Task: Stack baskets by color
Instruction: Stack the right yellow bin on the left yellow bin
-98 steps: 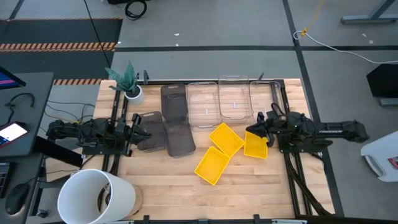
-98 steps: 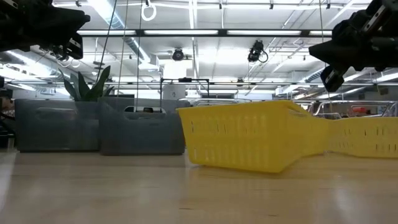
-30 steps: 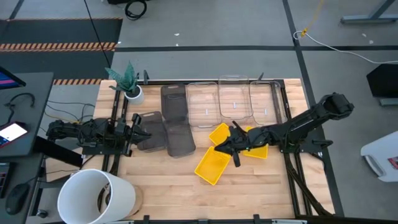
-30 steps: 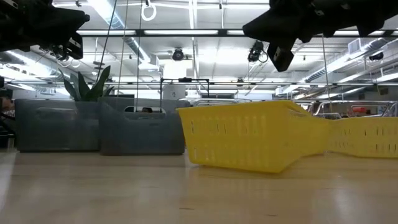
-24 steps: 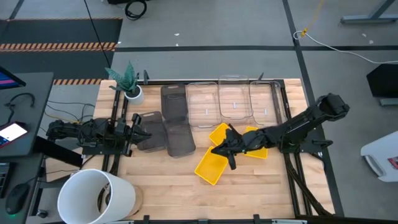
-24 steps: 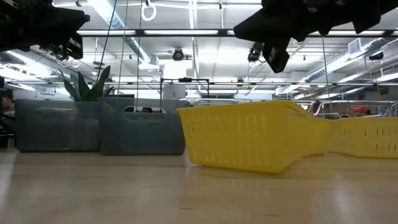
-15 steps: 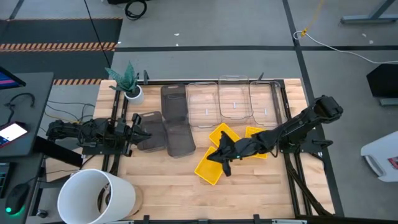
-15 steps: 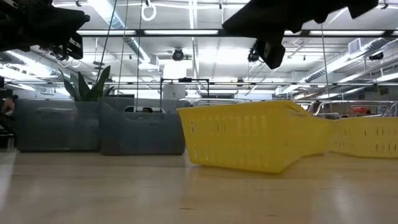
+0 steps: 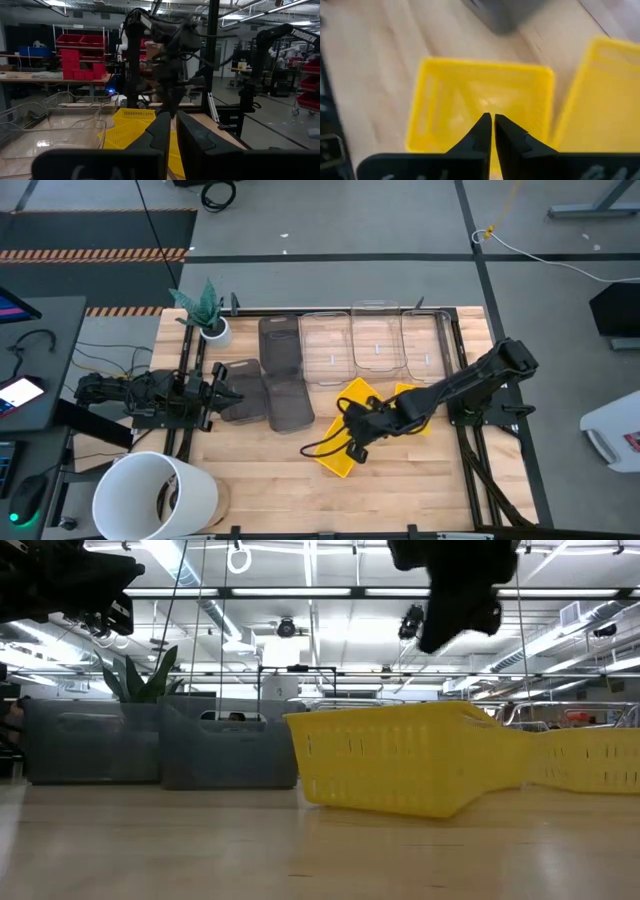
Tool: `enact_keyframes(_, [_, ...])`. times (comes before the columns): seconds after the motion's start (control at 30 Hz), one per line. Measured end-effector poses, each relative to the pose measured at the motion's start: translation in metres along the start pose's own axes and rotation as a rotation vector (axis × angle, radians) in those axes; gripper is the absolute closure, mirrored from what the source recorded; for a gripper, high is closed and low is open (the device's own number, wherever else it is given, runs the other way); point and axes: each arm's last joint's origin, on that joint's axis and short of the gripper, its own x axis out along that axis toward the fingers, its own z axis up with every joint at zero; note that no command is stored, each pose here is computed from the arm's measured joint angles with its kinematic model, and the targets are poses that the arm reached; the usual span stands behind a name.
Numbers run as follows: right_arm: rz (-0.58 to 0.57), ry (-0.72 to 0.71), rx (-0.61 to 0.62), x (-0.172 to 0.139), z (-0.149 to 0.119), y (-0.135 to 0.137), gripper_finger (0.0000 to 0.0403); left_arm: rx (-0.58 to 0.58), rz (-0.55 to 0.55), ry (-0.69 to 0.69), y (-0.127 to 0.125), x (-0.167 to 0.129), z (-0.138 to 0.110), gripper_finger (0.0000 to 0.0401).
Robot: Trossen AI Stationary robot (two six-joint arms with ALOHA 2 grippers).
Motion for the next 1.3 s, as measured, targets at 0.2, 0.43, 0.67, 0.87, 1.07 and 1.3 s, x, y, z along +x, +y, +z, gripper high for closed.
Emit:
enact_keyframes(0.2, [-0.197, 0.267, 0.039, -0.017, -0.016, -0.018, 0.0332, 0.000, 0.001, 0.000, 0.000, 0.000, 0.000, 0.0371])
enact_keyframes(0.43, [-0.324, 0.513, 0.041, -0.024, -0.037, -0.033, 0.0269, 0.000, 0.001, 0.000, 0.000, 0.000, 0.000, 0.0364])
enact_keyframes(0.67, [-0.339, 0.587, 0.010, -0.014, -0.049, -0.042, 0.0246, 0.000, 0.000, 0.000, 0.000, 0.000, 0.000, 0.0366])
enact_keyframes(0.87, [-0.328, 0.615, -0.027, 0.001, -0.062, -0.051, 0.0244, 0.000, 0.001, 0.000, 0.000, 0.000, 0.000, 0.0373])
enact_keyframes(1.07, [-0.299, 0.623, -0.072, 0.015, -0.073, -0.059, 0.0245, 0.000, 0.001, 0.000, 0.000, 0.000, 0.000, 0.0366])
enact_keyframes(1.3, [-0.305, 0.642, -0.144, 0.025, -0.085, -0.069, 0.0261, 0.000, 0.001, 0.000, 0.000, 0.000, 0.000, 0.0370])
